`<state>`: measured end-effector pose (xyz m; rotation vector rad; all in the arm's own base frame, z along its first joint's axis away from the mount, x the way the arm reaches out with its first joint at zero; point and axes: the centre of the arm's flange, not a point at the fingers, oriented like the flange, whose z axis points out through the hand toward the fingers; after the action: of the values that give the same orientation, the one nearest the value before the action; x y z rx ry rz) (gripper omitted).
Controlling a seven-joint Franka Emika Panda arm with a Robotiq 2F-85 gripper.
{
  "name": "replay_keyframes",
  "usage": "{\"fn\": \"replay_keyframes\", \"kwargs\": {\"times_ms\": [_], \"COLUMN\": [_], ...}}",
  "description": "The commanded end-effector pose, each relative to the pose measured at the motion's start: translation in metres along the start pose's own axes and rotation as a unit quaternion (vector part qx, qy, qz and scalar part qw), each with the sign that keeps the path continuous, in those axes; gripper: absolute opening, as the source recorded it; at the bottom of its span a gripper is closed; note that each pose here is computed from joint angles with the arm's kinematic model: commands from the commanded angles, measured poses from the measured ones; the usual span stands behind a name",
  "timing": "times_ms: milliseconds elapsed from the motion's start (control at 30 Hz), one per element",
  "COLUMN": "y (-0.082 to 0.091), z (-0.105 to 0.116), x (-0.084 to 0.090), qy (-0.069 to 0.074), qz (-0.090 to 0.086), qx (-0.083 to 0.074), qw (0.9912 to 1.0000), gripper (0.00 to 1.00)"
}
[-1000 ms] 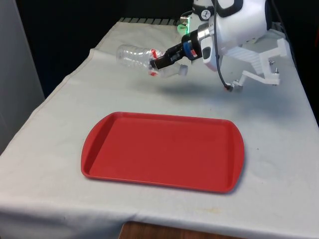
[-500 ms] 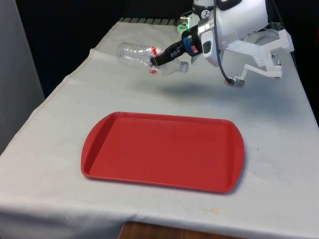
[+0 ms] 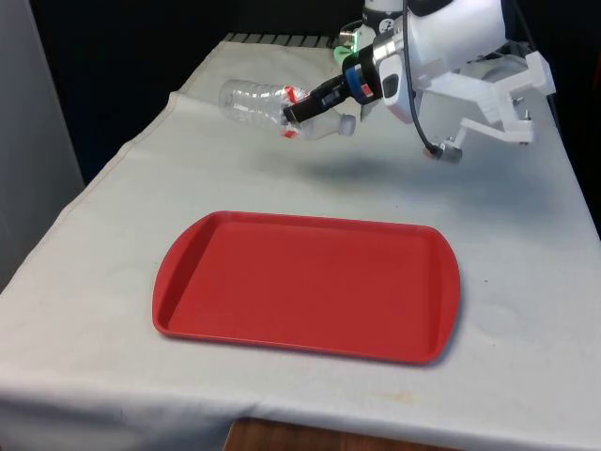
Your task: Place the bottle upright on the tray.
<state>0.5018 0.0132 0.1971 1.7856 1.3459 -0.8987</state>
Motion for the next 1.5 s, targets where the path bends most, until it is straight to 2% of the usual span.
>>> {"fn": "replay_keyframes", "kwargs": {"times_ms": [0, 167, 200, 233, 433, 467, 500, 633, 733, 767, 800, 1033, 1067, 1100, 1300, 1333, 1467], "y": [0.000, 0.001, 0.001, 0.001, 0.003, 0.002, 0.003, 0.004, 0.005, 0.004, 0.005, 0.007, 0.007, 0.007, 0.010, 0.010, 0.012], "z": [-0.001, -0.001, -0.001, -0.001, -0.001, -0.001, 0.000, 0.000, 0.000, 0.000, -0.001, -0.005, -0.004, -0.006, -0.011, -0.012, -0.015], "x": [-0.001, -0.001, -0.001, -0.001, -0.001, -0.001, -0.001, -0.002, -0.002, -0.001, -0.003, -0.008, -0.006, -0.009, -0.018, -0.018, -0.024], "qy": [0.006, 0.006, 0.000, 0.007, 0.009, 0.002, 0.009, 0.013, 0.014, 0.009, 0.014, 0.018, 0.012, 0.019, 0.022, 0.018, 0.025], "qz": [0.000, 0.002, 0.001, 0.002, 0.003, 0.002, 0.003, 0.005, 0.005, 0.005, 0.006, 0.009, 0.010, 0.009, 0.012, 0.013, 0.013], "qx": [0.001, 0.000, 0.000, 0.000, 0.000, -0.001, 0.000, -0.001, -0.001, -0.002, -0.001, -0.003, -0.003, -0.003, -0.003, -0.005, -0.004], "qw": [0.99998, 0.99998, 1.00000, 0.99998, 0.99996, 0.99999, 0.99995, 0.99991, 0.99989, 0.99995, 0.99988, 0.99979, 0.99987, 0.99978, 0.99968, 0.99973, 0.99958], "gripper": [0.33, 0.33, 0.33, 0.33, 0.33, 0.33, 0.33, 0.33, 0.33, 0.33, 0.33, 0.33, 0.33, 0.33, 0.33, 0.33, 0.33]}}
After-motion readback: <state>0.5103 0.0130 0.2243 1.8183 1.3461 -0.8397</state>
